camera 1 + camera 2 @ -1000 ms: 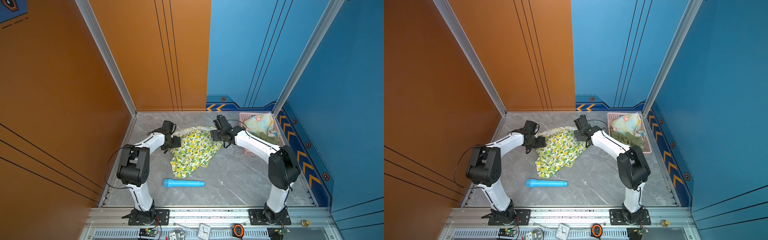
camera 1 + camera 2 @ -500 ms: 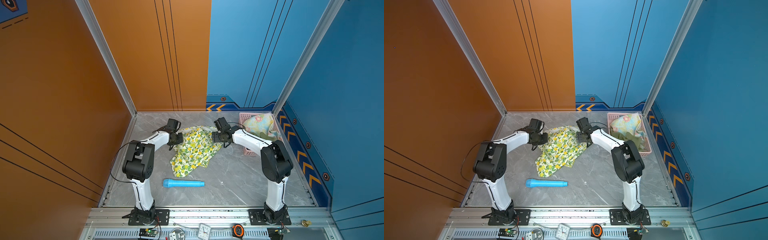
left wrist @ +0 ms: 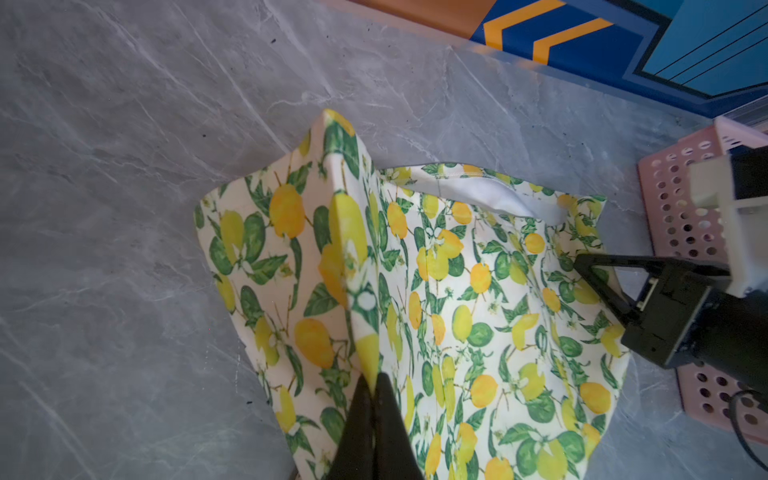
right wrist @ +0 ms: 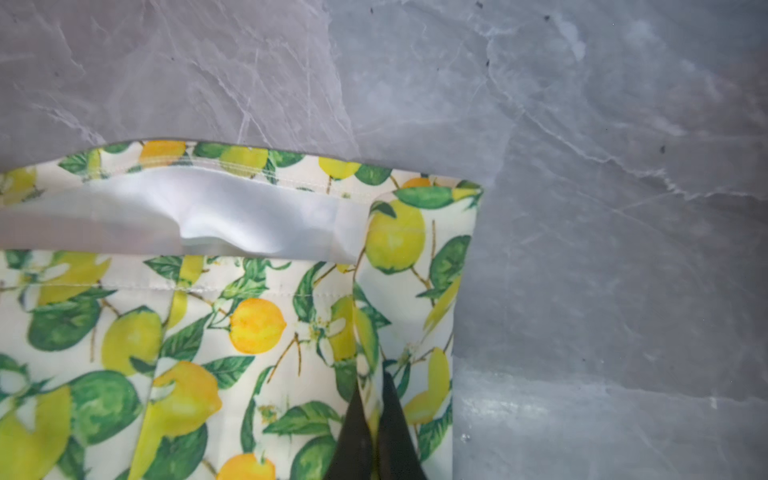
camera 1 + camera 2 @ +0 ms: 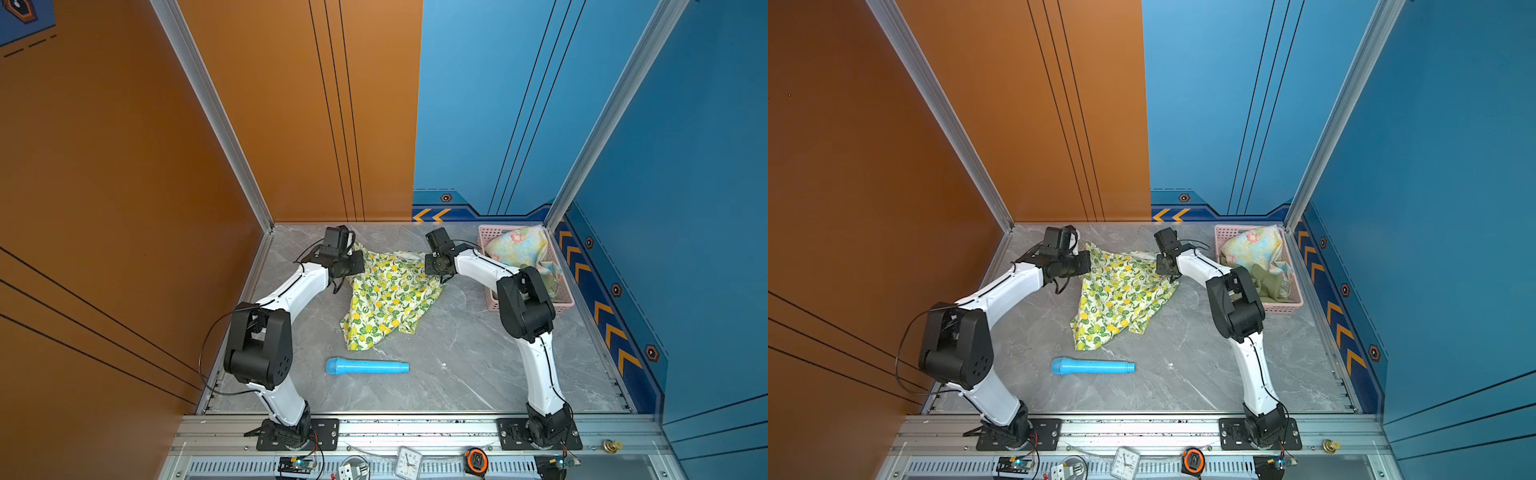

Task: Fold and stack the skirts
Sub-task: 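Grasp the skirt waistband with both grippers and lift it up, then lower the skirt flat onto the table with both grippers and smooth it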

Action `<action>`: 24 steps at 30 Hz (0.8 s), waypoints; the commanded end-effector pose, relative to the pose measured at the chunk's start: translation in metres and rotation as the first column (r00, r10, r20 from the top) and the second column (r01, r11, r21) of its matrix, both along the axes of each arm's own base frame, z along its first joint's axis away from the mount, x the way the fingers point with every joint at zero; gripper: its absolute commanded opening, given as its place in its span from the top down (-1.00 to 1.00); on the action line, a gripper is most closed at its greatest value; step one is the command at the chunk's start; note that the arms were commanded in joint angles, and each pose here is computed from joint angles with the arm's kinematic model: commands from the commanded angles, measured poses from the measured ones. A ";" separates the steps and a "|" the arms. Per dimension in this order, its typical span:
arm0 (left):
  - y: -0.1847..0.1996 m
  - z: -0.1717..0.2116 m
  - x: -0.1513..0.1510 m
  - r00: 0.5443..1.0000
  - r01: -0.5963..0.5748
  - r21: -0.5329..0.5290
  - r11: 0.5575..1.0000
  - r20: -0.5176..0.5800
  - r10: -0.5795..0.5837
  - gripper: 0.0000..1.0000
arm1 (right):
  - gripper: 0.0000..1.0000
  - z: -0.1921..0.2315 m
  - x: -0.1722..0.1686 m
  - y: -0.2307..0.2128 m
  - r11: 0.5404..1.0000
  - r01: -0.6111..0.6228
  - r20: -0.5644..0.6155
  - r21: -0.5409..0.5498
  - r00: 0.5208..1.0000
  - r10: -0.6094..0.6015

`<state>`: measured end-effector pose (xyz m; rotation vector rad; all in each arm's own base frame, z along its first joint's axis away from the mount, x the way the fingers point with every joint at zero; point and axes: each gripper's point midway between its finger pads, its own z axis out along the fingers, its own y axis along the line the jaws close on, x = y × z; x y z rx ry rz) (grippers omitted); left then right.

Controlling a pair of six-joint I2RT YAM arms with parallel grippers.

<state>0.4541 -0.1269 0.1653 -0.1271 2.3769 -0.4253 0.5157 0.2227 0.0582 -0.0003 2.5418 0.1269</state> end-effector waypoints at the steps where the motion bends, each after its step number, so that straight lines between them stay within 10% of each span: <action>1: 0.000 0.072 0.000 0.988 0.020 -0.037 0.999 0.156 -0.014 1.00 | 1.00 0.102 0.008 0.005 0.999 -0.032 0.206 0.027 0.978 0.026; 15: 0.015 0.195 -0.058 0.913 0.042 -0.083 0.996 0.409 -0.004 1.00 | 1.00 0.308 -0.082 -0.024 1.000 -0.028 0.550 0.015 0.835 0.015; 22: 0.048 0.156 0.010 0.951 -0.036 -0.161 0.986 0.296 0.083 0.95 | 1.00 0.292 -0.026 -0.023 0.992 -0.014 0.475 0.125 0.879 -0.047; 24: 0.052 0.133 0.038 0.967 -0.040 -0.183 0.982 0.241 0.085 0.43 | 1.00 0.267 0.005 -0.016 0.987 -0.017 0.421 0.159 0.906 -0.052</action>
